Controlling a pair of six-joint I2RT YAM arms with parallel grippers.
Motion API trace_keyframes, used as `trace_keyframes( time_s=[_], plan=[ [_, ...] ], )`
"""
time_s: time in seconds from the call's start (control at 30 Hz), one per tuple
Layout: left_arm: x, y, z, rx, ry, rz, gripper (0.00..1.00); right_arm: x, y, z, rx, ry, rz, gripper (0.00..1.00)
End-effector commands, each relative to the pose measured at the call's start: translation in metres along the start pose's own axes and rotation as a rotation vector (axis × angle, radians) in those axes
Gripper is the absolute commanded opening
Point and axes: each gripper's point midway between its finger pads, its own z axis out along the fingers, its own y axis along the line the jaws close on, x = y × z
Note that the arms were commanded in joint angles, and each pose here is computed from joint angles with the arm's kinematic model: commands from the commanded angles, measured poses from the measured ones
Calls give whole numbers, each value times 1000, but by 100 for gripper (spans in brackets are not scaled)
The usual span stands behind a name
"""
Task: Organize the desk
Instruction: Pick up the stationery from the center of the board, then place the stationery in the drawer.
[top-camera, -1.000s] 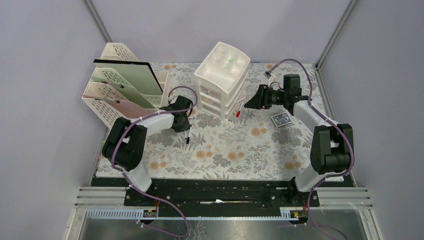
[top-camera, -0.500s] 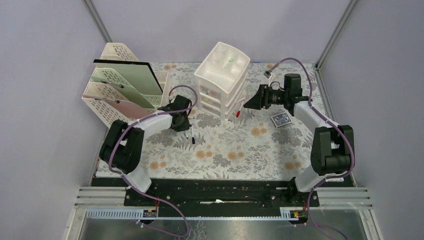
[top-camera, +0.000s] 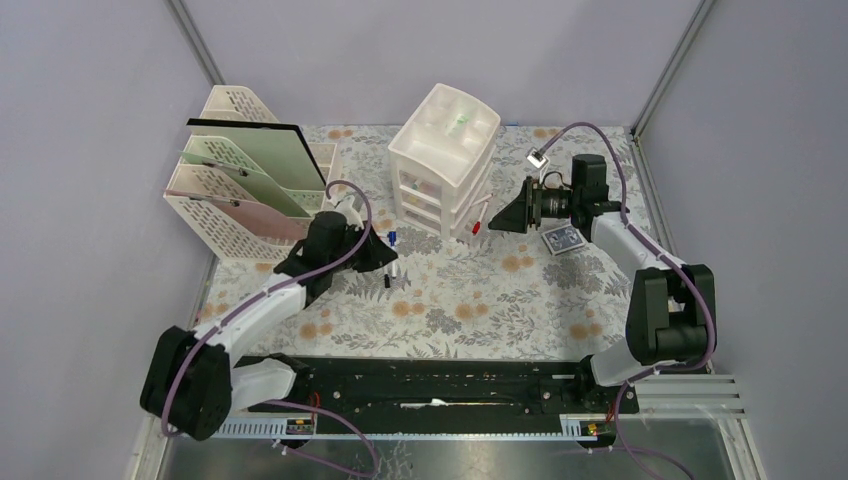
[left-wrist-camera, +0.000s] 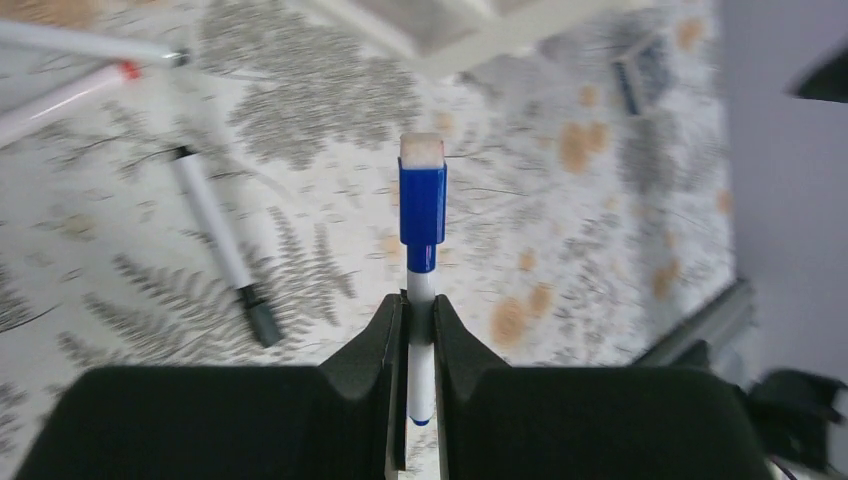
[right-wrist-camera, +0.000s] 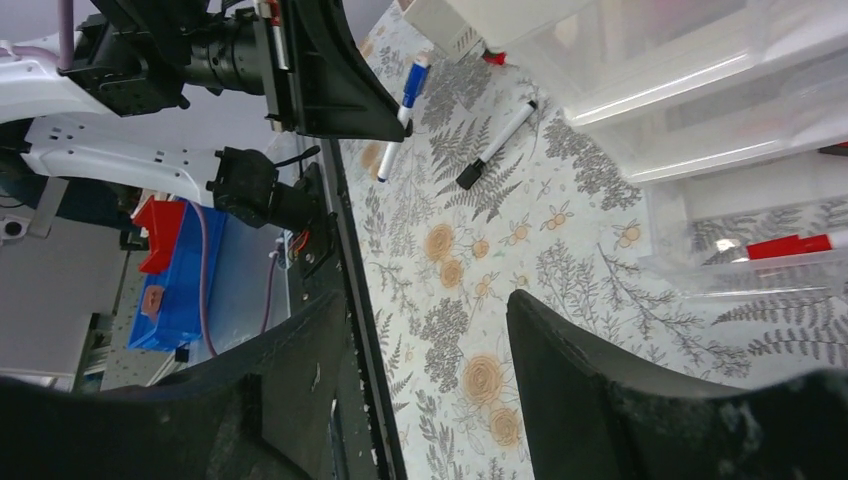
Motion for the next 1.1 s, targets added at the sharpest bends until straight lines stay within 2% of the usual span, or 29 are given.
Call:
trace_keyframes(
  time_s=[0.0, 0.17, 0.37, 0.73, 1.07],
  plan=[
    [-27, -79, -33, 412, -140, 68, 0, -1, 27, -3, -91, -5, -85, 67],
    [-38, -119, -63, 613, -188, 79, 0, 9, 43, 2, -152, 16, -88, 68],
    [-52, -164, -82, 726, -217, 138, 0, 12, 63, 6, -219, 35, -89, 70],
    [-76, -218, -71, 775, -278, 180, 0, 4, 89, 14, -282, 46, -92, 71],
    [-72, -245, -45, 772, -281, 164, 0, -10, 102, 22, -277, 18, -32, 69]
  ],
)
